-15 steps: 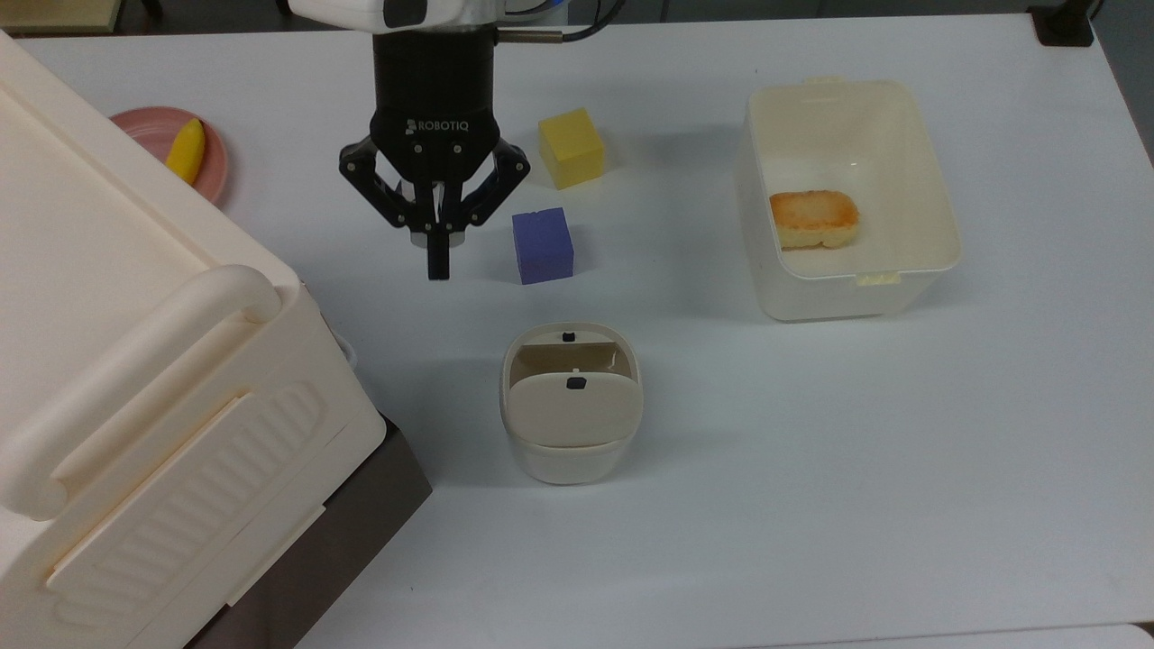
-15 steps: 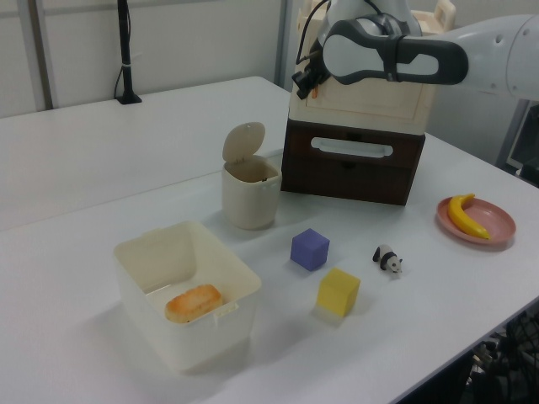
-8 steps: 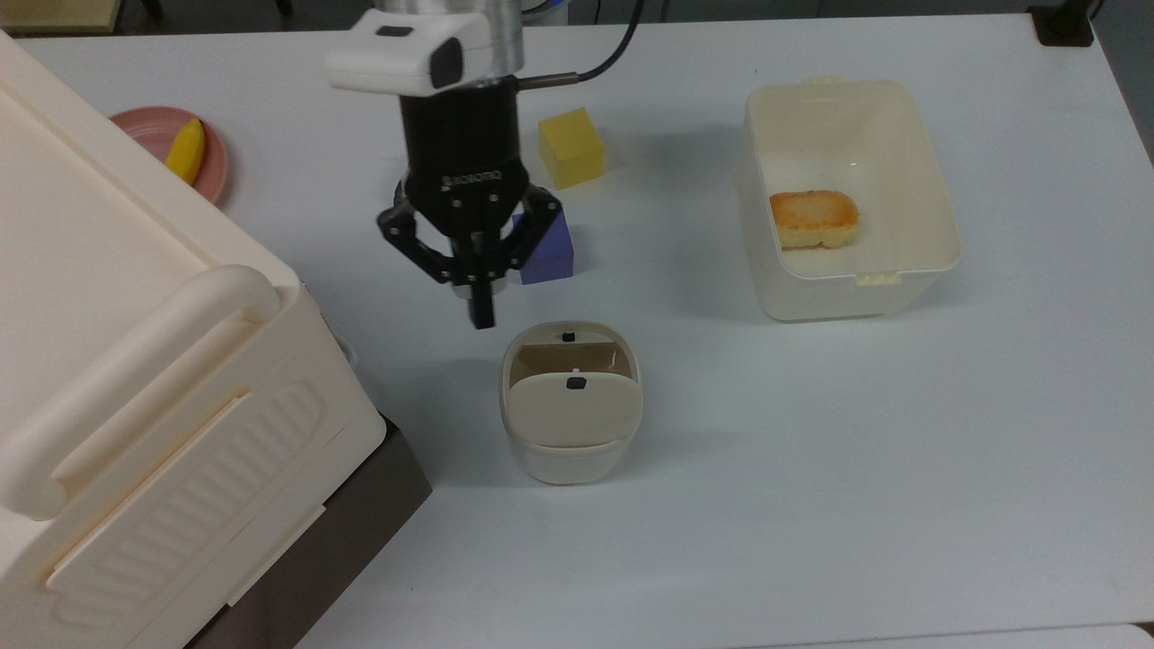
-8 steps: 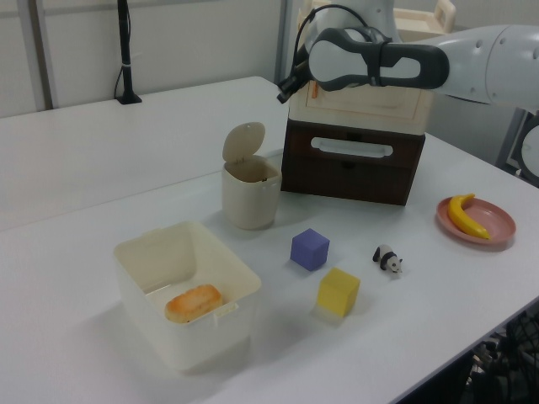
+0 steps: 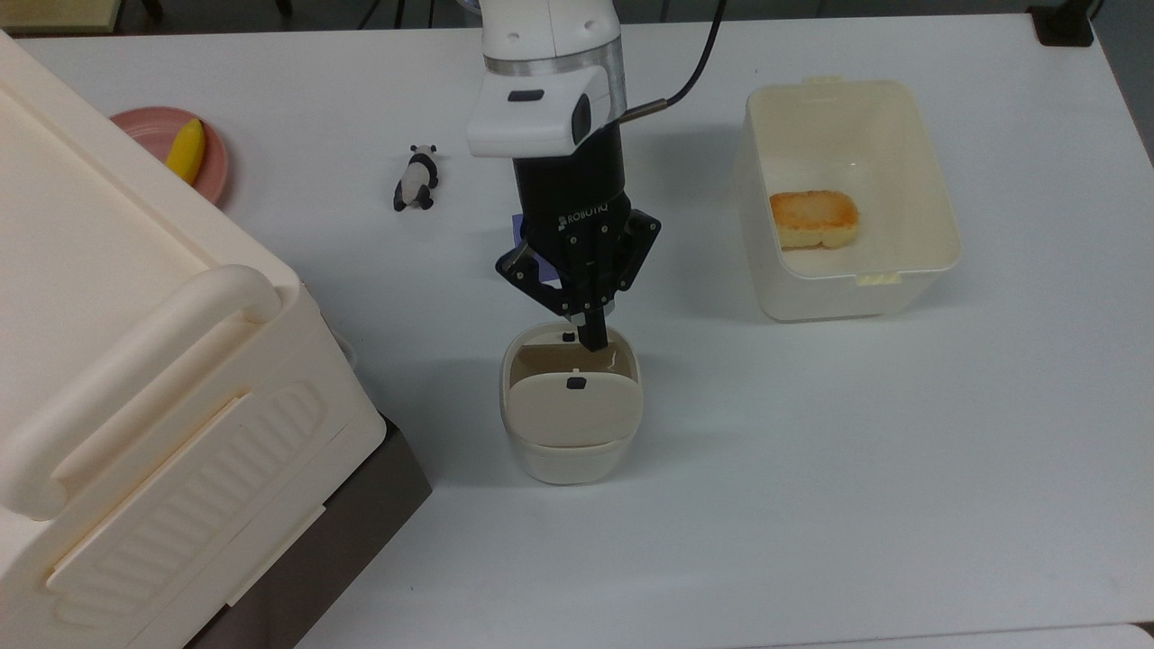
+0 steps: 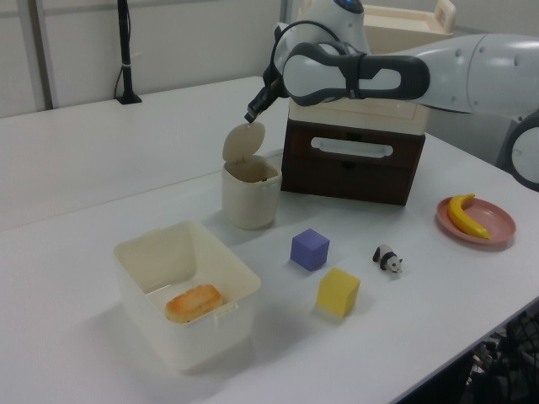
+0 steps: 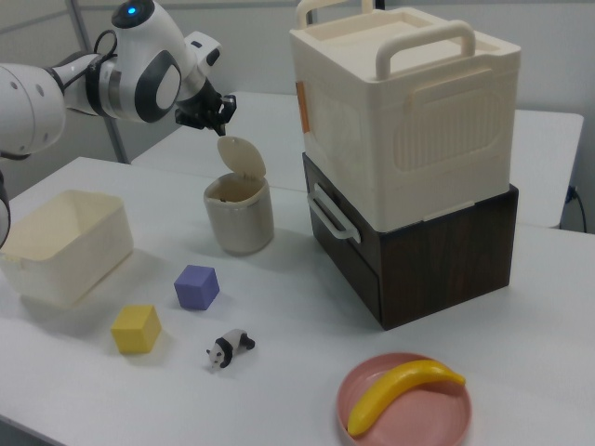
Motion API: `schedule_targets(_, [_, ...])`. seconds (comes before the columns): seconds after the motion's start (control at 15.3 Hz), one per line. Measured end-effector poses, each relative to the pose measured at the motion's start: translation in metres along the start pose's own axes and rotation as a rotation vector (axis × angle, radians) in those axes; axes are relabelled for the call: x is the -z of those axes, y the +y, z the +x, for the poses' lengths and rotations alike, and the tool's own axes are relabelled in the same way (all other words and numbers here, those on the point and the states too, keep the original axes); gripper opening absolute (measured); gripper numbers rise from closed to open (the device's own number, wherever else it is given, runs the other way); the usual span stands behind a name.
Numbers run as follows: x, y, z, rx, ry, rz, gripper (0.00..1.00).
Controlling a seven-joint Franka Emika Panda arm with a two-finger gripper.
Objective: Close the trash can
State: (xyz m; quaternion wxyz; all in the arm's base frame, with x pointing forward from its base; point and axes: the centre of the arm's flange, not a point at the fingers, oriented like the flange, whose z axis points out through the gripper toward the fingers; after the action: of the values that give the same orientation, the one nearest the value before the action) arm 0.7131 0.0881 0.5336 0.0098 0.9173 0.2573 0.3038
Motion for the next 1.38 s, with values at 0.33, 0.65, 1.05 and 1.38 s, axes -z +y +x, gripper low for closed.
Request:
schedule_targets(0.33, [-0.009, 0.009, 0.014, 0.001, 0.034, 0.001, 0.01])
schedule_targets(0.65, [-0.02, 0.024, 0.019, 0.012, 0.111, -0.036, 0.01])
schedule_targets(1.05, [-0.047, 0.034, 0.008, 0.003, 0.096, -0.03, 0.01])
schedule_targets(1.38, [-0.051, 0.028, 0.01, 0.007, 0.096, -0.02, 0.01])
